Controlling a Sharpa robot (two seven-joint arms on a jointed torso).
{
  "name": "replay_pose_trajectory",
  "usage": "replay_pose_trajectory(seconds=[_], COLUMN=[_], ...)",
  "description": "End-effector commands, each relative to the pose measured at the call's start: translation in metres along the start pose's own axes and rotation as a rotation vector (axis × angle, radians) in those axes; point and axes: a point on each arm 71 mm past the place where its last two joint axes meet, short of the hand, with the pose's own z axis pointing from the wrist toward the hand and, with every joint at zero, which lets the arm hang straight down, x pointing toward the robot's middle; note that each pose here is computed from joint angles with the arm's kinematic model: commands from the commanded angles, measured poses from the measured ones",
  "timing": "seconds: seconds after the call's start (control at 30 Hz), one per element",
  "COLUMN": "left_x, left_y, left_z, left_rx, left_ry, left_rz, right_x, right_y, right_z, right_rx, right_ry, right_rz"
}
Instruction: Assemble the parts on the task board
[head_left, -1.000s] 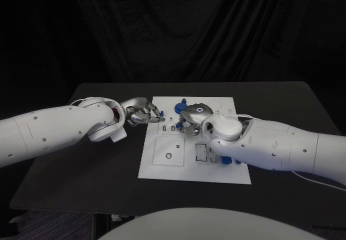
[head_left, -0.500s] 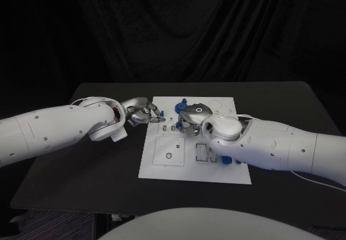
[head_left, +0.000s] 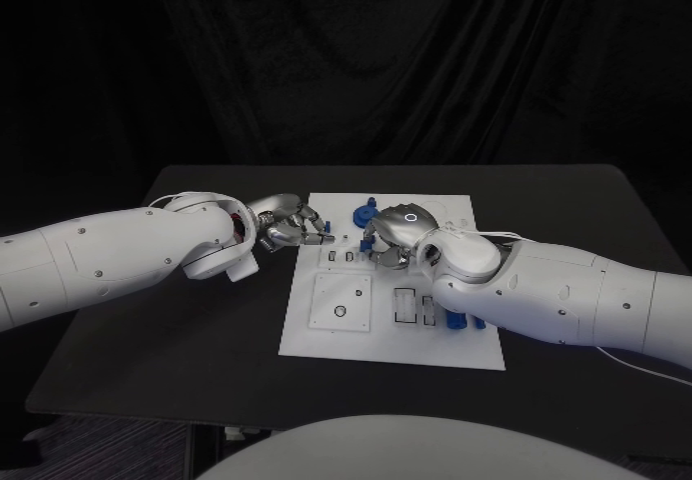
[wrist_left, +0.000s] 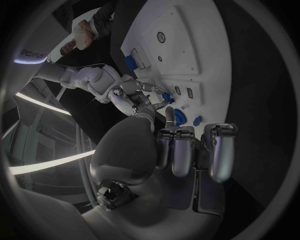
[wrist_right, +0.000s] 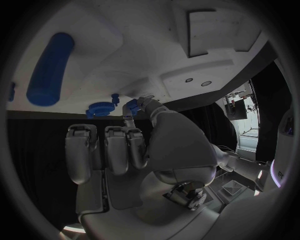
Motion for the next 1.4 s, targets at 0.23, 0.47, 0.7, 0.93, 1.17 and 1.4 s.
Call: replay_pose_trajectory(seconds=[0.23, 0.47, 0.7, 0.93, 1.17, 1.4], left_x=[0.0018, 0.0034, 0.0063, 0.0081, 0.0095, 0.0118], left_y=[-0.0024, -0.0073, -0.0139, -0.0161, -0.0161, -0.0186], left_z=[0.0018, 0.0044, 0.0059, 0.0067, 0.0073, 0.0100], left_rx=[0.018, 0.058, 0.128, 0.151, 0.150, 0.151], left_ry=[0.024, 0.030, 0.058, 0.078, 0.097, 0.110], left_rz=[-0.005, -0.004, -0.004, -0.005, -0.005, -0.004], right_x=[-0.019, -0.028, -0.029, -0.030, -0.030, -0.031], right_y=[0.004, 0.007, 0.010, 0.012, 0.014, 0.017], right_z=[-0.008, -0.015, -0.019, -0.020, -0.021, -0.021], right_rx=[-0.053, -0.078, -0.097, -0.107, -0.115, -0.127], right_ry=[-0.143, -0.160, -0.154, -0.160, -0.166, -0.178], right_rz=[0.038, 0.048, 0.051, 0.056, 0.060, 0.066])
